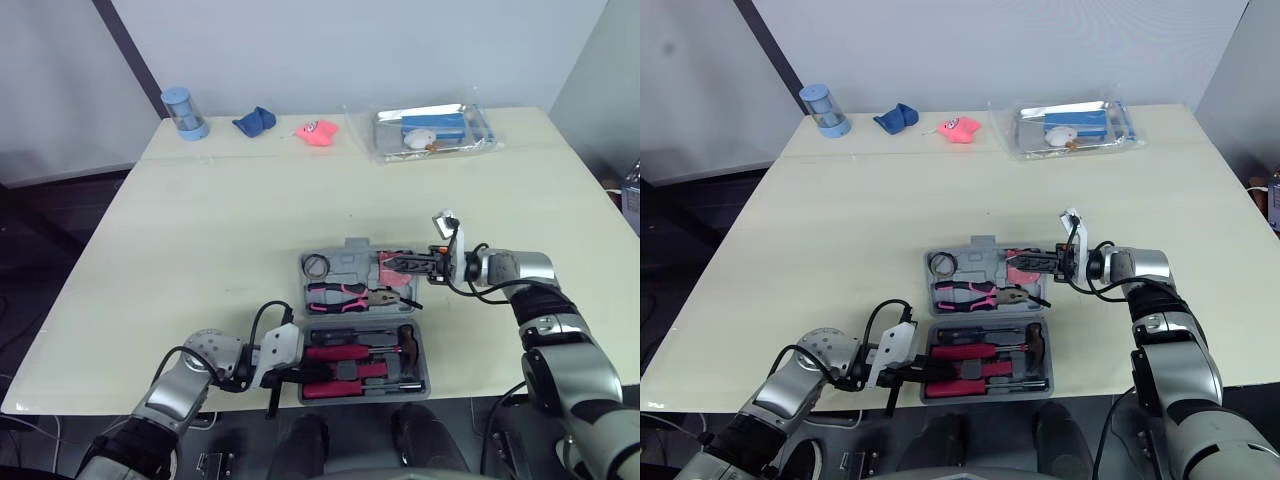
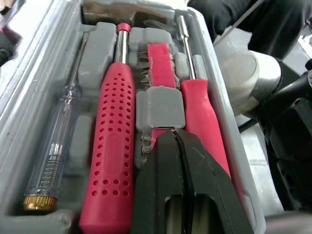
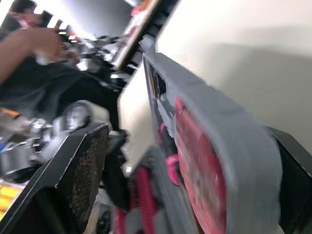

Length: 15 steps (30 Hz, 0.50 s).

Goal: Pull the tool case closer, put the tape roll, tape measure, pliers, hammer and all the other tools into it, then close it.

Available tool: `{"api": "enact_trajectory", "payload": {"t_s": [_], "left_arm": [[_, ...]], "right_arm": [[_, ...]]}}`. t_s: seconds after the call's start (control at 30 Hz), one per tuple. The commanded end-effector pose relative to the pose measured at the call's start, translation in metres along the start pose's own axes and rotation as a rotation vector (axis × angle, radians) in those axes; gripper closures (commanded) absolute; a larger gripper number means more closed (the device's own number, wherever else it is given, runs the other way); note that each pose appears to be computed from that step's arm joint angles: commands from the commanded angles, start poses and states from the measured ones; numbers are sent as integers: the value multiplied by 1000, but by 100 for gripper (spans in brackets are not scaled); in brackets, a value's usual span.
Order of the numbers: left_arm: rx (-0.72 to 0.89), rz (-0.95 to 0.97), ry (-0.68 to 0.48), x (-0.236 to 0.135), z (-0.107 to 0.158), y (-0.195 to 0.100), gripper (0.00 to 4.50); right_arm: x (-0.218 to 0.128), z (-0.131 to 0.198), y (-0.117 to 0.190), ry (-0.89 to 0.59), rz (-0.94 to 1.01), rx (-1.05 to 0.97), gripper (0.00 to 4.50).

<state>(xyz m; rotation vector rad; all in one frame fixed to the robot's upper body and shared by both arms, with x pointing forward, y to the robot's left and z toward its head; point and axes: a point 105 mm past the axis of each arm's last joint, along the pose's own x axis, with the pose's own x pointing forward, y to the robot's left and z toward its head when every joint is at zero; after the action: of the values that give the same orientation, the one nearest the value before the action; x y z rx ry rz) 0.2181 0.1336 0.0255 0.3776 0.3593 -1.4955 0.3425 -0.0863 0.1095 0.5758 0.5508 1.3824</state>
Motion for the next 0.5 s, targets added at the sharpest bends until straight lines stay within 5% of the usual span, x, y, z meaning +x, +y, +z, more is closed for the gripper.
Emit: {"api": "enact_trajectory", "payload": {"t_s": [0.03, 0.3, 0.5], "left_arm": [[-64, 44, -3, -26, -5, 1, 450], [-214, 83, 21, -100, -1, -26, 450], [-313, 323, 7, -146, -13, -12, 450]], "right_arm": [[4, 8, 32, -18, 161, -53, 5], [-7, -14, 86, 29, 321, -83, 5], [-28, -54, 107, 91, 249, -66, 5]]}}
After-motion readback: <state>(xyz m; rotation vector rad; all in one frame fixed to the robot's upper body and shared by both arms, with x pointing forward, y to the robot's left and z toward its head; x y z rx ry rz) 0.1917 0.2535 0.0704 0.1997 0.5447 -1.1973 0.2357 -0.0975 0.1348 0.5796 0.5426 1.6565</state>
